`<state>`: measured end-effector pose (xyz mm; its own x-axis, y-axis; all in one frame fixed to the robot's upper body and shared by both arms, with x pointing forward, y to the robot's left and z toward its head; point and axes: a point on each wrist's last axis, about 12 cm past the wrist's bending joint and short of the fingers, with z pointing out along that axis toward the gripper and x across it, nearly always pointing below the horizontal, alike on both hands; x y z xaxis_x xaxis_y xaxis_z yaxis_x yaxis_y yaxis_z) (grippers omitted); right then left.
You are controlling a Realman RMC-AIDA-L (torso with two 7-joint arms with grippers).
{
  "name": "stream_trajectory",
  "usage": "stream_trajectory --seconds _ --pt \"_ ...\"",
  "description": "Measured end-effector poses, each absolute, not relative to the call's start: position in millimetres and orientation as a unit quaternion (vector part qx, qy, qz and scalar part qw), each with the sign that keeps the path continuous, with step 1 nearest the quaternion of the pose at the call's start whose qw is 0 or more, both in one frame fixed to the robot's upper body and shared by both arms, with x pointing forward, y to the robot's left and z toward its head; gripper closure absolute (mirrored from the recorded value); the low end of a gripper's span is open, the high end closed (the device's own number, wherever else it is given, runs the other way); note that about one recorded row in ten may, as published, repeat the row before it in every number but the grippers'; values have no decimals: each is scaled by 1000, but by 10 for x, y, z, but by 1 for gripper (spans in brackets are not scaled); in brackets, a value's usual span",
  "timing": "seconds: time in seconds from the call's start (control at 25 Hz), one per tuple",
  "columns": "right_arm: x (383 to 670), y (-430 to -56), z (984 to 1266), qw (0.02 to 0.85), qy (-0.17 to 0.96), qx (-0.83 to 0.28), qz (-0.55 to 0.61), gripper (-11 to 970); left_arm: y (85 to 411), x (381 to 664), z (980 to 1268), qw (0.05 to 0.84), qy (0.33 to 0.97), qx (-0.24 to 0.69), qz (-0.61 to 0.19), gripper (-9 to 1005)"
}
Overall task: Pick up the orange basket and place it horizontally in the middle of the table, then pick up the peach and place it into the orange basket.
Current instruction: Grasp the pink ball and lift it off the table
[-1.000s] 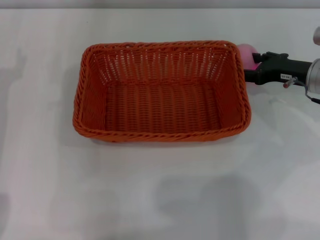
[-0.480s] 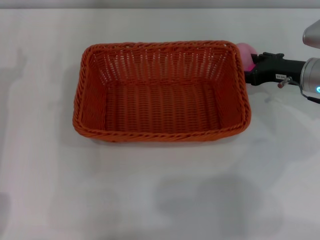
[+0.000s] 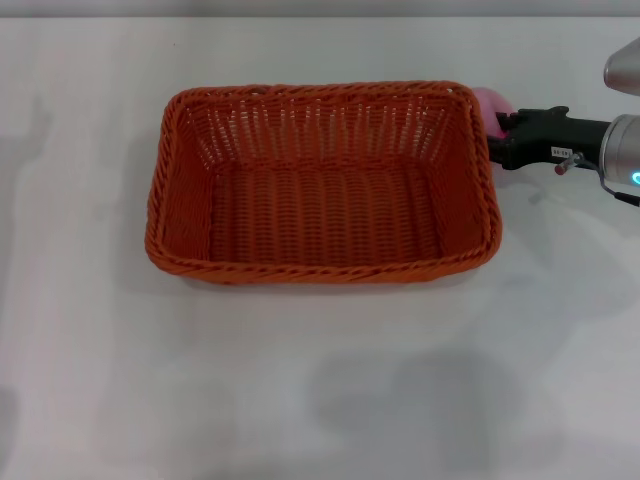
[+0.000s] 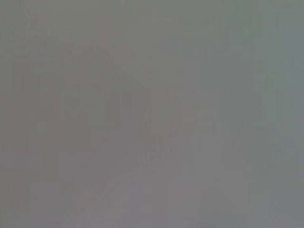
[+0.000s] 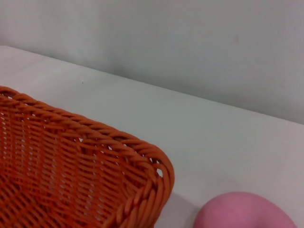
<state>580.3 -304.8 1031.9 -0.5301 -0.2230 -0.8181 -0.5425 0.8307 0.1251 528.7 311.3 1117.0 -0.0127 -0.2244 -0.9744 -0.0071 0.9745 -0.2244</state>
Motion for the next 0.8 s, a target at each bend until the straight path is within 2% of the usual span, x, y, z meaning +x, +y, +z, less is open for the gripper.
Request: stream_trajectory --seconds 0.56,0.8 --pt "5802 -3044 10317 430 855 -222 187 651 3124 5256 11153 710 694 -81 -82 146" --pt "5803 -3049 10319 429 855 -222 187 658 3124 5255 11152 710 694 -81 -82 145"
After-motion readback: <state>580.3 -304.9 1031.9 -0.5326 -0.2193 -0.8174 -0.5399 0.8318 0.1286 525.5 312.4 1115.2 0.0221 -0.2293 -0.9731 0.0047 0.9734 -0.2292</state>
